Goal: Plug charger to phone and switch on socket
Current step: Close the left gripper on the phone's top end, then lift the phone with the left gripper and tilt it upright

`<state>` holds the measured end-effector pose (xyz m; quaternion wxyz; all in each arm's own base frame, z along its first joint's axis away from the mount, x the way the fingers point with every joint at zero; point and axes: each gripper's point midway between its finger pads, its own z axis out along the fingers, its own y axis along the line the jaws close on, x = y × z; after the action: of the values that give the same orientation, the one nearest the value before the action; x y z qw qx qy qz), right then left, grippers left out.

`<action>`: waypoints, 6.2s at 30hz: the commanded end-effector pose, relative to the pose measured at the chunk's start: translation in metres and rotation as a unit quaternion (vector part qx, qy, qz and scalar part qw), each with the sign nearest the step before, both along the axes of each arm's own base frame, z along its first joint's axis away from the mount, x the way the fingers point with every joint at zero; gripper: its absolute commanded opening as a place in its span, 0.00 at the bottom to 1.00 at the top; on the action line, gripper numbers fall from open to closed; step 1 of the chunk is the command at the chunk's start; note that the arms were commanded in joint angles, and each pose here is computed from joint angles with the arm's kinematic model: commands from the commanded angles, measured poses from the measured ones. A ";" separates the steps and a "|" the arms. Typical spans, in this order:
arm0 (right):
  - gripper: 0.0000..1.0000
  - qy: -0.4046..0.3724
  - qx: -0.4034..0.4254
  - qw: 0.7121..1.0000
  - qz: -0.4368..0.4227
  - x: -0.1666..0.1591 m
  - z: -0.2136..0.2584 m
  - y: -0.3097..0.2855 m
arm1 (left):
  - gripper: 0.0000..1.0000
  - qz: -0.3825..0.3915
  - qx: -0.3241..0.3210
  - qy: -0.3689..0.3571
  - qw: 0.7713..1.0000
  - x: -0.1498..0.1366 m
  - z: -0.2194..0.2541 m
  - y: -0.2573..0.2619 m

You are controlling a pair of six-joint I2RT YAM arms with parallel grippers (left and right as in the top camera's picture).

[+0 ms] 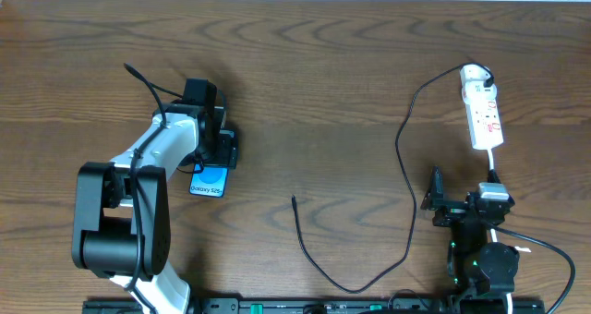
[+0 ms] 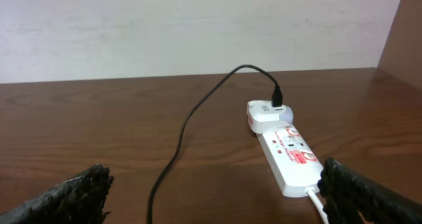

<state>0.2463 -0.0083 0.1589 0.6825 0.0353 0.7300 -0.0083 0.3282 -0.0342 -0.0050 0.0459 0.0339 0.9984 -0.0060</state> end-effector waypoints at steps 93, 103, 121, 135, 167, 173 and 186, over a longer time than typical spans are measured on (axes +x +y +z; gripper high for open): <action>0.99 -0.002 0.006 1.000 -0.003 0.000 0.000 0.000 | 0.78 -0.006 0.032 0.047 0.998 -0.027 -0.024 0.013; 0.99 -0.002 0.006 1.000 -0.003 0.000 0.000 0.000 | 0.73 -0.006 0.032 0.047 0.998 -0.027 -0.024 0.013; 0.99 -0.002 0.006 1.000 -0.002 0.000 0.000 0.000 | 0.19 -0.006 0.032 0.045 0.998 -0.027 -0.024 0.013; 0.99 -0.002 0.006 1.000 -0.003 0.000 0.000 0.000 | 0.07 -0.006 0.032 0.042 0.999 -0.024 -0.022 0.013; 0.99 -0.002 0.006 1.000 -0.003 0.000 0.000 0.000 | 0.07 -0.012 -0.070 -0.033 0.997 0.003 0.062 -0.023; 0.99 -0.002 0.006 1.000 -0.003 0.000 0.000 0.000 | 0.08 -0.019 -0.203 -0.022 0.979 -0.001 0.075 -0.067; 0.99 -0.002 0.006 1.000 -0.002 0.000 0.000 0.000 | 0.07 0.043 -0.449 0.027 0.892 -0.002 0.131 -0.135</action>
<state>0.2463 -0.0083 0.1591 0.6827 0.0353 0.7298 -0.0083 0.3195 -0.1488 0.0850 0.0405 0.0096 0.9286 -0.3687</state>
